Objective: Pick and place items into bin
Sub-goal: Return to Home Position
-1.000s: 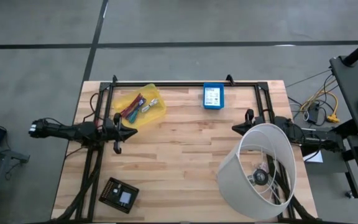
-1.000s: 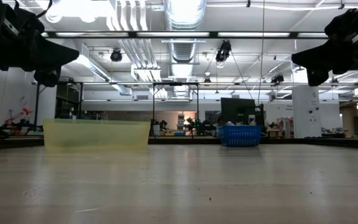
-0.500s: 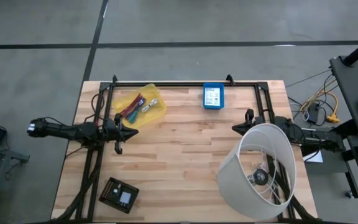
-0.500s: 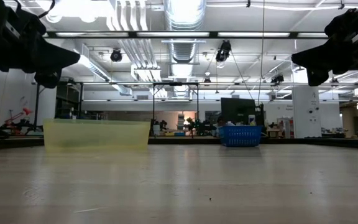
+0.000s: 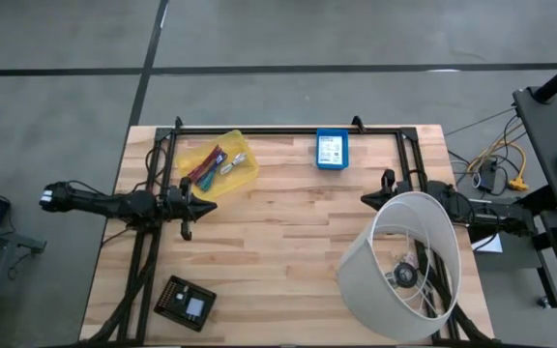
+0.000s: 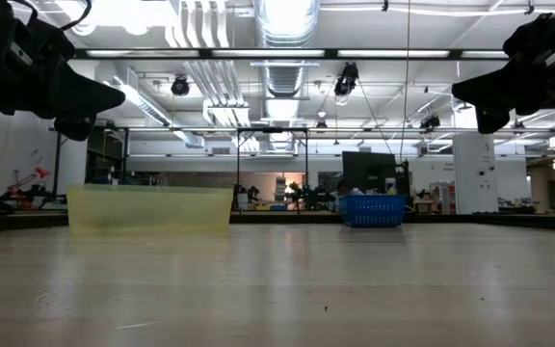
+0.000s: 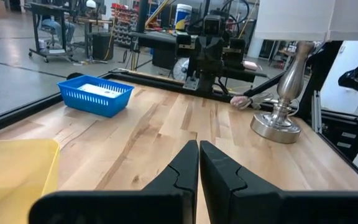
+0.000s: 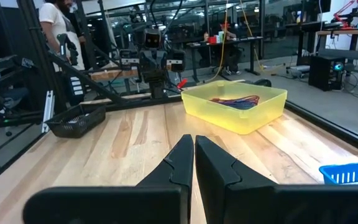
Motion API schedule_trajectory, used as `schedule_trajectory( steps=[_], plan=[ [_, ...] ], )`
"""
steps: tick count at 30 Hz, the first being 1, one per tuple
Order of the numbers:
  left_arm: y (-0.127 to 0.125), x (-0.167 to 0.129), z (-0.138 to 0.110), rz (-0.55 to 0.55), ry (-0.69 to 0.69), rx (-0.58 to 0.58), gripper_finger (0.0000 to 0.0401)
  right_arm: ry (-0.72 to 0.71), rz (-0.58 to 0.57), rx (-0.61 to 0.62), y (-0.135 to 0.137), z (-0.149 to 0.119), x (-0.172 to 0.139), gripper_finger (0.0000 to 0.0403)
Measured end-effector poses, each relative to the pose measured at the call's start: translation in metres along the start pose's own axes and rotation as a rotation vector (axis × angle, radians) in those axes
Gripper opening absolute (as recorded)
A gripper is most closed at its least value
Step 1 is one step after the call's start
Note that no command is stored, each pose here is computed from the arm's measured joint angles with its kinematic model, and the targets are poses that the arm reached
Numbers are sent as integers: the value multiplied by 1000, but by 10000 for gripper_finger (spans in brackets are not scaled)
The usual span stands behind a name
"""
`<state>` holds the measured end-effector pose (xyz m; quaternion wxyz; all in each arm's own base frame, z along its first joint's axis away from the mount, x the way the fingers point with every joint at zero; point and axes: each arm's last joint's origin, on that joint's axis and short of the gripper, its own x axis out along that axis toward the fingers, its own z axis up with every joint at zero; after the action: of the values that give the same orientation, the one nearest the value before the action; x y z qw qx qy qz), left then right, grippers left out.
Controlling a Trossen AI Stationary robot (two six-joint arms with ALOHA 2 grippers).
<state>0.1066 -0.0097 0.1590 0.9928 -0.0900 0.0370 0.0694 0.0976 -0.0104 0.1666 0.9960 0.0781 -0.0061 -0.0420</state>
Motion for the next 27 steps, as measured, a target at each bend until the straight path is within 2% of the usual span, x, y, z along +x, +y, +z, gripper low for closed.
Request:
schedule_trajectory(
  steps=[27],
  plan=[
    [0,3,-4,9,46,14,0,0,2,0,0,0,0,9]
  ],
)
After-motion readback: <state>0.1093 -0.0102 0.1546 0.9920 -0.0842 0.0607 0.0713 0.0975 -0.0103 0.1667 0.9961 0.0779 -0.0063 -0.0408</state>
